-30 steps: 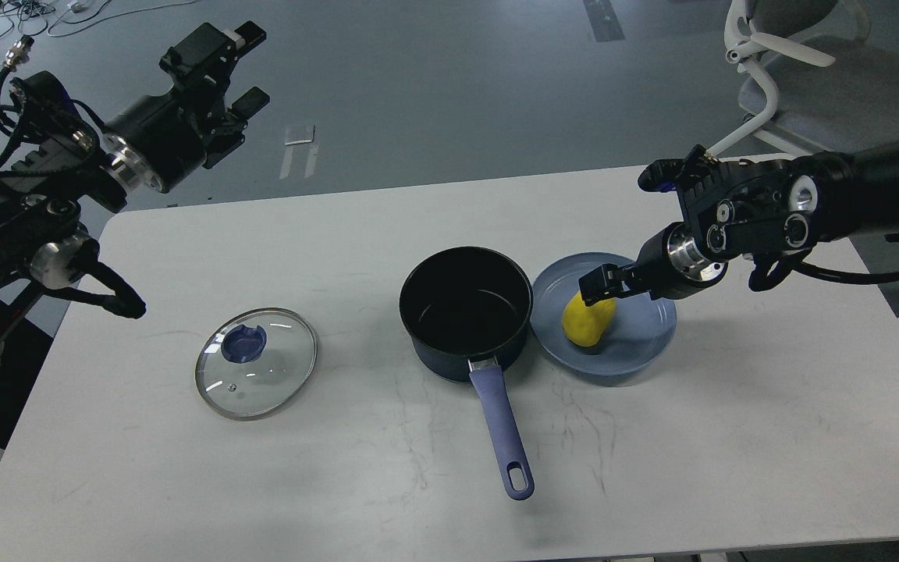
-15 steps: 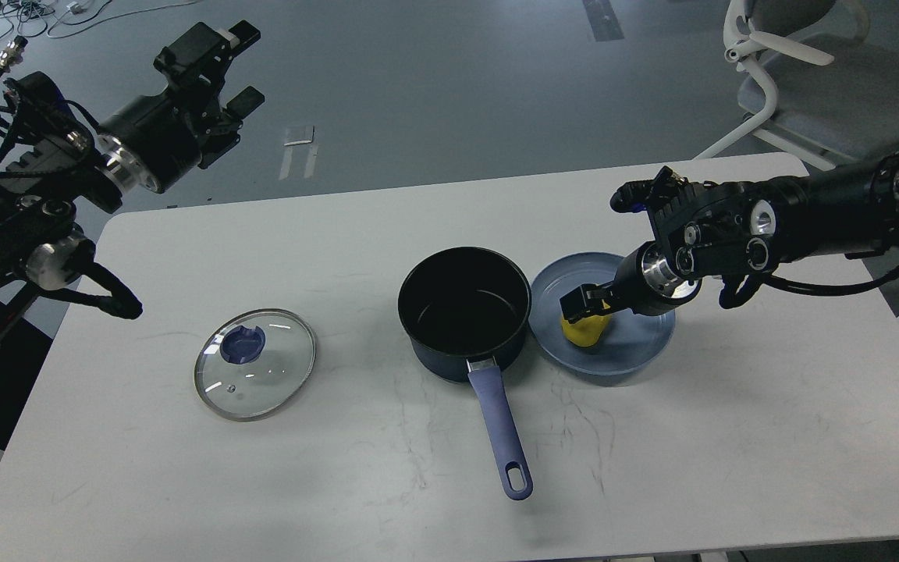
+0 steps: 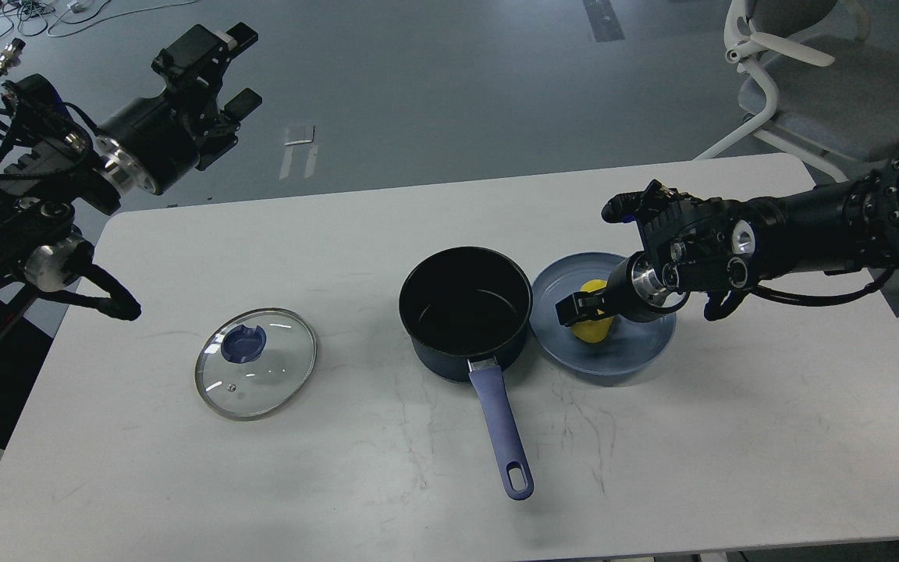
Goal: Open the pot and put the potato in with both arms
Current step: 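Reach the right gripper down to the yellow potato and grasp it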
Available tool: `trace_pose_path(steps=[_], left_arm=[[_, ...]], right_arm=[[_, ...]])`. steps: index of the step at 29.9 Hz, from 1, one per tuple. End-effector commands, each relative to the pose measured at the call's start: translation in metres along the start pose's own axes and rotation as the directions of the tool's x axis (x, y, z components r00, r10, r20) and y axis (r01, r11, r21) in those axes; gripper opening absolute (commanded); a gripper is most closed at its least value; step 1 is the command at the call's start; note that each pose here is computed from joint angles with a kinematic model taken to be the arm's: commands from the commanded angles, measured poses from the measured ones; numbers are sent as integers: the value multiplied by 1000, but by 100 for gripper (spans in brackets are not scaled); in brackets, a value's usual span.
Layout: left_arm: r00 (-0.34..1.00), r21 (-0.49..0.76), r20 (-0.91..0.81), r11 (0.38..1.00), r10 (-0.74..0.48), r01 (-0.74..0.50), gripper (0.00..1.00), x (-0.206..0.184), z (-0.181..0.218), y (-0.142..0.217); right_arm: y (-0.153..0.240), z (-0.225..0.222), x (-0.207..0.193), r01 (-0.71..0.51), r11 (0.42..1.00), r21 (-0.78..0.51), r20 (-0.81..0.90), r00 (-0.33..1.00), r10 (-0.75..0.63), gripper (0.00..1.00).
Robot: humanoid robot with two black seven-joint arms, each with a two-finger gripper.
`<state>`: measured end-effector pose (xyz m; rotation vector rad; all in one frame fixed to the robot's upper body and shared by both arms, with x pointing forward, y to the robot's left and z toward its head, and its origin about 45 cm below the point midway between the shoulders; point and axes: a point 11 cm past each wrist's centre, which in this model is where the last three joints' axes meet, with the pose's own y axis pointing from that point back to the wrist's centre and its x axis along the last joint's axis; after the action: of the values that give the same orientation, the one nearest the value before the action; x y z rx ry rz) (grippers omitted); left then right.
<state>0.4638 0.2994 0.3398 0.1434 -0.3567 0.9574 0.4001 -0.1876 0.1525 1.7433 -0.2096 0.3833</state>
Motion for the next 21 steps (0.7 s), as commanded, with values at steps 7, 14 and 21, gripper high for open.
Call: trace_pose_path(steps=[7,14,21], left_arm=[[1000,1,0,1000,0,0,98,0,0,0],[1000,1,0,1000,0,0,98,0,0,0],[1000,1,-1,1000,-1,1,98,0,0,0]], right_arm=[[3,3,2,2,1000,-21,-2,1000,-2,4],[6,1,7,-7,1000,-25,-9,1000,7,2],[29,-5,26,-37,999,-19,-27,999,36,2]])
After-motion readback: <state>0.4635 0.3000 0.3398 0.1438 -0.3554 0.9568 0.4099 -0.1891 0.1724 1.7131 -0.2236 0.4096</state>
